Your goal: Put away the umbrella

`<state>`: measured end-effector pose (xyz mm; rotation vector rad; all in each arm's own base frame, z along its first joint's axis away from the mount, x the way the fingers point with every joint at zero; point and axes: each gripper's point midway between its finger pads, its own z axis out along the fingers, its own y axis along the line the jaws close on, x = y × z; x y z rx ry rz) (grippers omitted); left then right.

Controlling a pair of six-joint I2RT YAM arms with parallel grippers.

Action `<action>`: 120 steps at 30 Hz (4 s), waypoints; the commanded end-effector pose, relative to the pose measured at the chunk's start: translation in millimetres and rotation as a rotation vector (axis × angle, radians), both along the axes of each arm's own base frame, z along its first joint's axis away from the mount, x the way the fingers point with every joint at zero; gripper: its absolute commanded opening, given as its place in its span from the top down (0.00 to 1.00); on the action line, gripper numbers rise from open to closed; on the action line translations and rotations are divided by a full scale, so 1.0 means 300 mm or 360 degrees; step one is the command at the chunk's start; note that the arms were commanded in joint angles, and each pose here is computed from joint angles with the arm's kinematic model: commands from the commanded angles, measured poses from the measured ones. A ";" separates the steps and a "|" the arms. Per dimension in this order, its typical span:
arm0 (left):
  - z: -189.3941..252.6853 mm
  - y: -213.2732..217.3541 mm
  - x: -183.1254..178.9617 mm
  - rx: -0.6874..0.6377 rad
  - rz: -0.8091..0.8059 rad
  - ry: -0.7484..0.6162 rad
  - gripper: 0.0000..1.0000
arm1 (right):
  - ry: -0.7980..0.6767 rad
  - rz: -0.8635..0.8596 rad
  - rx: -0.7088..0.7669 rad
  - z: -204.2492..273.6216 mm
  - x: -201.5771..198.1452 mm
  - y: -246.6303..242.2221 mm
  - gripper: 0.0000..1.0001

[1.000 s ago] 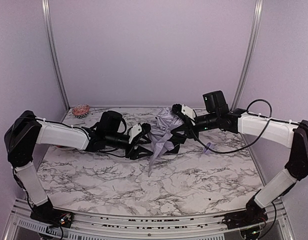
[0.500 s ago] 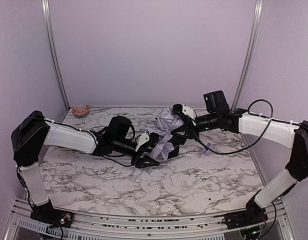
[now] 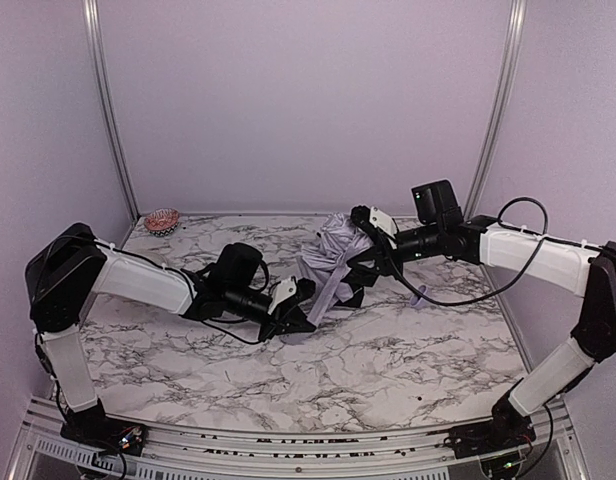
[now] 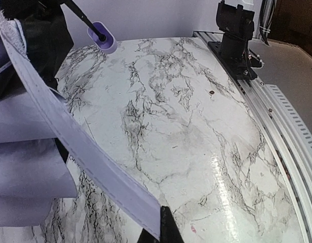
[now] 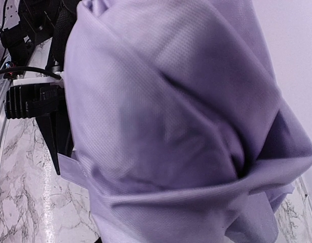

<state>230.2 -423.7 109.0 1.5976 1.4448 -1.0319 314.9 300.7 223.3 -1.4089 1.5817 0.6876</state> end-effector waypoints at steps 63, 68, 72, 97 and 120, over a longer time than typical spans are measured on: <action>-0.213 0.016 0.343 0.0542 0.0031 -0.0890 1.00 | 0.0118 0.0780 -0.0635 -0.403 -0.503 0.222 0.42; -0.219 0.020 0.347 0.0562 0.0031 -0.0896 1.00 | 0.0049 0.0925 -0.0468 -0.276 -0.575 0.198 0.41; -0.216 0.020 0.348 0.0562 0.0035 -0.0897 1.00 | 0.0039 0.0779 -0.0262 -0.172 -0.501 0.191 0.38; -0.143 0.016 0.355 0.0479 0.0095 -0.0944 1.00 | 0.0569 0.0548 0.0172 -0.325 -0.218 0.159 0.41; -0.116 0.047 0.519 0.0479 0.0253 -0.0995 1.00 | 0.0855 0.0539 -0.0028 -0.549 -0.341 0.097 1.00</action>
